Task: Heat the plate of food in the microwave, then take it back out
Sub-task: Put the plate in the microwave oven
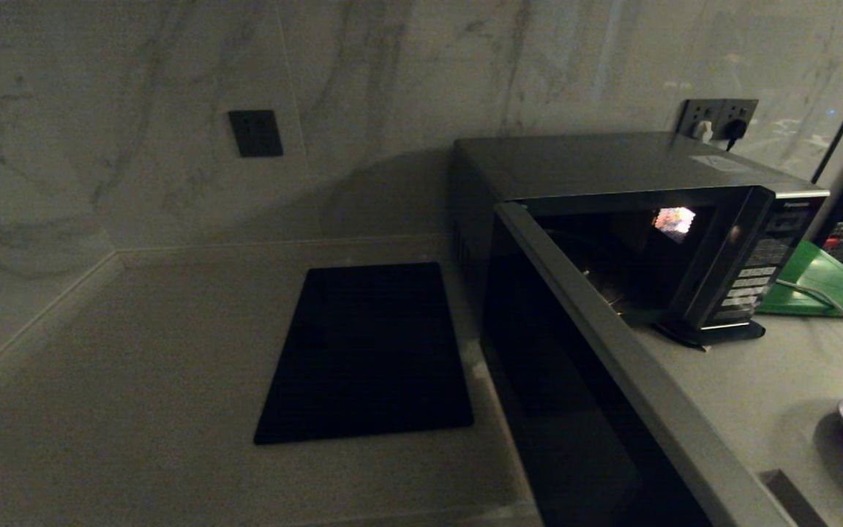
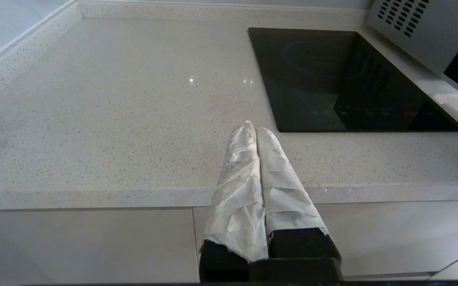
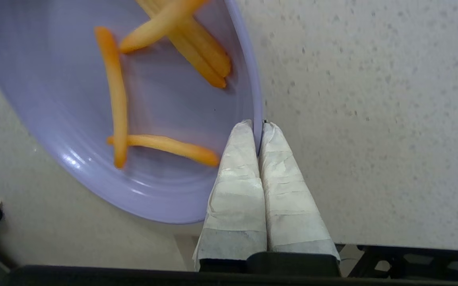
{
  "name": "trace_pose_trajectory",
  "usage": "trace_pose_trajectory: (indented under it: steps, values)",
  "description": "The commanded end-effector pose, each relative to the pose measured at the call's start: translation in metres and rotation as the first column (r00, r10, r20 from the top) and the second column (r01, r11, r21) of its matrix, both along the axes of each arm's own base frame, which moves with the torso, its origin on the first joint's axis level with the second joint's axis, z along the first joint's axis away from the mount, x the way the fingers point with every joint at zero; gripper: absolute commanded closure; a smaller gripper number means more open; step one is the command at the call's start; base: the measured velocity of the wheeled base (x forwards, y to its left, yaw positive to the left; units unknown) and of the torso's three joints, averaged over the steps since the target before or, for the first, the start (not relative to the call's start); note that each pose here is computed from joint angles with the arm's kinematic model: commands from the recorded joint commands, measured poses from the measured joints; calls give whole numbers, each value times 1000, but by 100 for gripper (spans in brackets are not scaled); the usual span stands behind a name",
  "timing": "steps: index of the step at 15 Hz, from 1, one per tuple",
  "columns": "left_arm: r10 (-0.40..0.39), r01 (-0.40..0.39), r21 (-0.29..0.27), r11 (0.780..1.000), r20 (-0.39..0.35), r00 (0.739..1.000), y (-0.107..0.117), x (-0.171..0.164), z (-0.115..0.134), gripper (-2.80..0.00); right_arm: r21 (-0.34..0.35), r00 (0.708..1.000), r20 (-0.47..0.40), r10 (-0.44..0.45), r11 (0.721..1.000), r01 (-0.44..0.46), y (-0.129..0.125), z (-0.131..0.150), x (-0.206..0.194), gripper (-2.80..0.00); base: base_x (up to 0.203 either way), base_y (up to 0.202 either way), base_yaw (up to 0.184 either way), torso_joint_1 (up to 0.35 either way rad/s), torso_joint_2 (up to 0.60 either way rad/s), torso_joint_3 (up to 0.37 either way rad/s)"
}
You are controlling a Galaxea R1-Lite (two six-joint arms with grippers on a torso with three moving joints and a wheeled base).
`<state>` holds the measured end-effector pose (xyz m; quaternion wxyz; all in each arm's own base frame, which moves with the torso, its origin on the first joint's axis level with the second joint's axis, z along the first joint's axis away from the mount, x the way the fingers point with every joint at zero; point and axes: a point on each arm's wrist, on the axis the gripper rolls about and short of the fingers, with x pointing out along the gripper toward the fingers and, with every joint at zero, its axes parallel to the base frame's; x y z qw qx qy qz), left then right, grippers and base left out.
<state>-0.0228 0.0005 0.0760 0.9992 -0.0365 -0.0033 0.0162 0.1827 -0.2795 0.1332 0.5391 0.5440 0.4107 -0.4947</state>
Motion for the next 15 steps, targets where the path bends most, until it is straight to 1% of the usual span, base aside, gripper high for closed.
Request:
trace_pose_trajectory:
  steps: [1,4,7,9,11,14,15]
  values:
    - [1,-1,-1,1000,-1,1000,0,0,0,0,-10,1000,13,-1,1000,1,7,9,-4,0,0,0,0,0,0,0]
    - [1,-1,-1,1000,-1,1000,0,0,0,0,-12,999,49,9,1000,-9,12,17,-7,0,0,0,0,0,0,0]
    - [1,-1,-1,1000,0,1000,0,0,0,0,-23,998,56,27,999,-26,20,23,-11,0,0,0,0,0,0,0]
    - [1,-1,-1,1000,-1,1000,0,0,0,0,-37,993,53,104,994,-102,30,27,-14,0,0,0,0,0,0,0]
    - [1,-1,-1,1000,-1,1000,0,0,0,0,-55,980,92,176,984,-171,42,37,-15,0,0,0,0,0,0,0]
    - [1,-1,-1,1000,-1,1000,0,0,0,0,-76,950,110,291,956,-284,70,50,-5,0,0,0,0,0,0,0]
    - [1,-1,-1,1000,0,1000,0,0,0,0,-87,935,124,333,942,-324,80,55,0,0,0,0,0,0,0,0]
